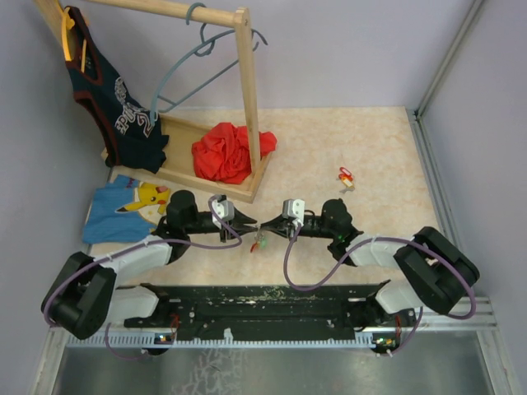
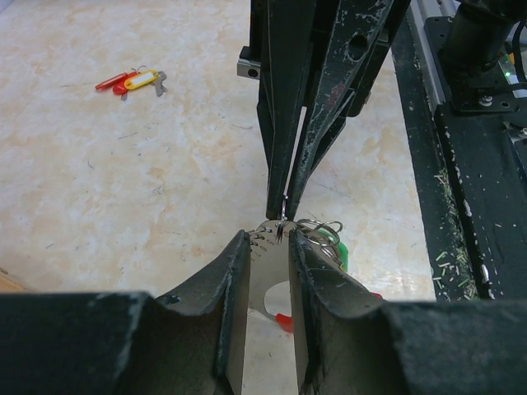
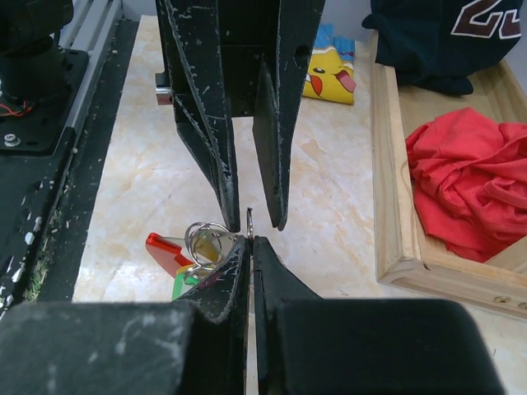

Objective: Put the keys on the keyring

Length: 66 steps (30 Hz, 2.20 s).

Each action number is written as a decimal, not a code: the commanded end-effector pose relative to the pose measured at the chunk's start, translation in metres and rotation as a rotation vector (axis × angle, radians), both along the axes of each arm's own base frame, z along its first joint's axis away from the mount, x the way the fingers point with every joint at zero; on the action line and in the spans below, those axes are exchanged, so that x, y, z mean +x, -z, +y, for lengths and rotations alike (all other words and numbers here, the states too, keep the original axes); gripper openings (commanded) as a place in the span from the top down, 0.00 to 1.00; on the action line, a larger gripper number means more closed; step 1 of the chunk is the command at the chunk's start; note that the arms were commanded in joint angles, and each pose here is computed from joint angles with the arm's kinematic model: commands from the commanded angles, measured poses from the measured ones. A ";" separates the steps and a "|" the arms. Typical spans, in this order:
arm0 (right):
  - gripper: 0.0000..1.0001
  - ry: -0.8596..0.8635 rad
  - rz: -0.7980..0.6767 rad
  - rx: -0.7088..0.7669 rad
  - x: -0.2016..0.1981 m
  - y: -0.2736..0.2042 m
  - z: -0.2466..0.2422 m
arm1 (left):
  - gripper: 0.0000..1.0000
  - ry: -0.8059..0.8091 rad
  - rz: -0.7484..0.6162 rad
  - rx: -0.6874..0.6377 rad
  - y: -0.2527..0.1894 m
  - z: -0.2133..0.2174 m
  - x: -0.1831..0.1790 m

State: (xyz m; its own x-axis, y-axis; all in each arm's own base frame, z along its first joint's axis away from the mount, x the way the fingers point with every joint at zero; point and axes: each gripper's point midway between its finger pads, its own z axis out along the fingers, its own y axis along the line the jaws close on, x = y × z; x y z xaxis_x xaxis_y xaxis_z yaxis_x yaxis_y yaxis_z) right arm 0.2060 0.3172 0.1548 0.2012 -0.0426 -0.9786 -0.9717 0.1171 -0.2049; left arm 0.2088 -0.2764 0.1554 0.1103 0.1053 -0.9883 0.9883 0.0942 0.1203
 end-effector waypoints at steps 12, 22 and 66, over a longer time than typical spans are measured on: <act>1.00 -0.032 -0.056 0.064 0.004 -0.027 0.006 | 0.78 0.050 0.001 -0.027 -0.009 -0.006 -0.001; 1.00 -0.037 -0.048 0.060 0.004 -0.026 0.007 | 0.83 0.056 -0.002 -0.033 -0.012 -0.006 -0.003; 0.01 1.251 0.461 -0.212 0.132 0.007 -0.150 | 1.00 -0.233 -0.007 0.030 -0.018 0.017 0.030</act>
State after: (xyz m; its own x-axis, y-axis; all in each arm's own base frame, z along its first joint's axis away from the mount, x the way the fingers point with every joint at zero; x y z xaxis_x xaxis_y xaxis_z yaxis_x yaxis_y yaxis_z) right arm 0.3078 0.1944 0.1285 -0.4213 -0.1946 -0.8858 -0.4138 0.9104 -0.0032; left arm 0.2359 -0.2606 0.1574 0.0399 0.1949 -0.9800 0.9517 0.2914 0.0967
